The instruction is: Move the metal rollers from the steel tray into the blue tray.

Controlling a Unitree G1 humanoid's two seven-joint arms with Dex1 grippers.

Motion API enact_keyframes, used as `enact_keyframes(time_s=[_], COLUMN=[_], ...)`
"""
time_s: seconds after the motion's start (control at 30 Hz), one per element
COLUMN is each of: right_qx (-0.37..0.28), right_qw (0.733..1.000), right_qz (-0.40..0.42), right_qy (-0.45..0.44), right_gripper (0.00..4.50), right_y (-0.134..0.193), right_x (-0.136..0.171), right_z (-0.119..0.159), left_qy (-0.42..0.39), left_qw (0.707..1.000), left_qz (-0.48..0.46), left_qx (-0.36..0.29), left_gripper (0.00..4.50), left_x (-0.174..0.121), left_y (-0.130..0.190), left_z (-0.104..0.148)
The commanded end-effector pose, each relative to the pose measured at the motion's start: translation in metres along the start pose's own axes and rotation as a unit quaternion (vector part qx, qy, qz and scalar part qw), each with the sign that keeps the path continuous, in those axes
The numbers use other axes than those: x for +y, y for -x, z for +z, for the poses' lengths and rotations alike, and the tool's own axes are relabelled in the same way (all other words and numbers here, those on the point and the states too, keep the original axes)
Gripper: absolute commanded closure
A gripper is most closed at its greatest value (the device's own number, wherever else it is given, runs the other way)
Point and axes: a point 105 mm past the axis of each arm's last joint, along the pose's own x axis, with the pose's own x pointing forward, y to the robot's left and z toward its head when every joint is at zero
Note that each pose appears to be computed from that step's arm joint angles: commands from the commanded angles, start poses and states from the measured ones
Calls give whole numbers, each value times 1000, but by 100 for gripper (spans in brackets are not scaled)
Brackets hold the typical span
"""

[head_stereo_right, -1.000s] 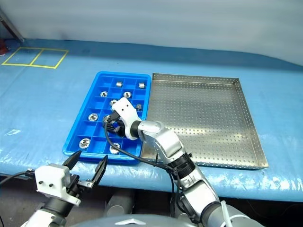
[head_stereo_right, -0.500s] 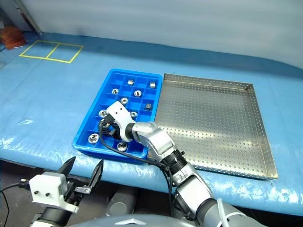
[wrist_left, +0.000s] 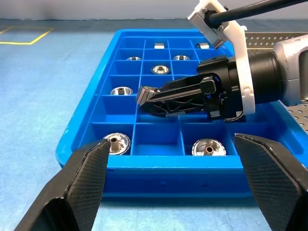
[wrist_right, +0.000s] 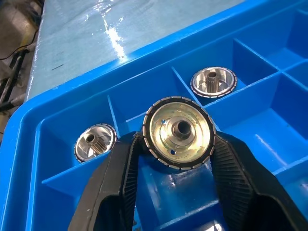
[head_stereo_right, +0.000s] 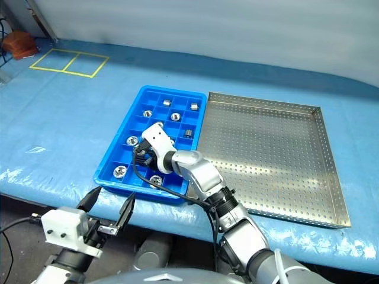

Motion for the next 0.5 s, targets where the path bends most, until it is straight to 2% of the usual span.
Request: enact_keyframes(time_s=[0.03, 0.13, 0.17, 0.37, 0.5], right_qx=[-4, -15, -19, -63, -90], right_qw=[1000, 999, 999, 997, 994], right_qz=[-20, -31, -34, -35, -65], right_qy=[-1, -6, -9, 1, 19], right_gripper=[104, 9, 2, 2, 2], right_y=[8, 15, 17, 39, 63], right_x=[-7, -11, -12, -9, -19], right_z=[3, 8, 10, 31, 39], left_qy=[-2, -7, -10, -30, -51], left_qw=[1000, 1000, 1000, 998, 997], left_qz=[-15, -25, -29, -44, -48], left_qx=[-3, -5, -4, -21, -39], left_gripper=[0, 0, 0, 0, 0], left_x=[-1, 1, 2, 16, 29], left_y=[0, -4, -5, -17, -35], left_z=[3, 3, 4, 13, 22])
